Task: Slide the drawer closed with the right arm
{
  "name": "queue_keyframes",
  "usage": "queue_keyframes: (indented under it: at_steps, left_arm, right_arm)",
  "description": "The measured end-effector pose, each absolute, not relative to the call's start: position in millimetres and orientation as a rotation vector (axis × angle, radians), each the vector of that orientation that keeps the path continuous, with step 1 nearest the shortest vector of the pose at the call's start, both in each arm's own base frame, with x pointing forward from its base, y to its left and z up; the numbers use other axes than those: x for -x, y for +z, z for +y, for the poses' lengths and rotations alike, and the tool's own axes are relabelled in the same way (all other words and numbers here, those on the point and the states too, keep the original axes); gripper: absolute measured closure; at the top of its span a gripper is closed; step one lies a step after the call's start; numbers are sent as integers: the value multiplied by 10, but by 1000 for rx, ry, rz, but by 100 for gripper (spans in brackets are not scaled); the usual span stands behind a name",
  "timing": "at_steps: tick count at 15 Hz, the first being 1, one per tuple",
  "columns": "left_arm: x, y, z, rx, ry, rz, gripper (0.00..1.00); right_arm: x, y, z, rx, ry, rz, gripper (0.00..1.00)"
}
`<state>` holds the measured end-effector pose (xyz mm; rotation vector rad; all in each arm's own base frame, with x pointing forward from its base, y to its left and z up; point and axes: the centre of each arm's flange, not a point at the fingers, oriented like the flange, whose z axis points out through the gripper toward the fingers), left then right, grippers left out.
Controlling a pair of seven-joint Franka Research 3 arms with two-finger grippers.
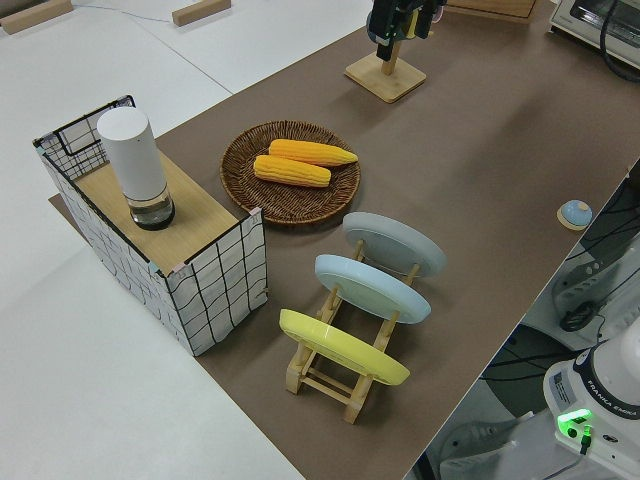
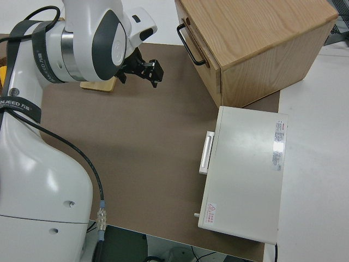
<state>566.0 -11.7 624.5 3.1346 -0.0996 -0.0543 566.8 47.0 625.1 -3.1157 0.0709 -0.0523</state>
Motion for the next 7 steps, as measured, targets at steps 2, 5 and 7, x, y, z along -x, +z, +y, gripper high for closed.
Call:
queue_keyframes:
  at_steps: [2,5,7]
  left_arm:
    - [-5660,6245,-117,-3135,-54,-100,0]
    - [-5660,6245,-117,-3135,-54,-100,0]
    - [-5660,6245,-117,-3135,-54,-100,0]
  right_arm:
    - [-5644,6340,472,3115,-67,66,1]
    - [-5606,6392,472,3116,-64,63,1]
    - [-5601,6383,472,3116,-54,62,1]
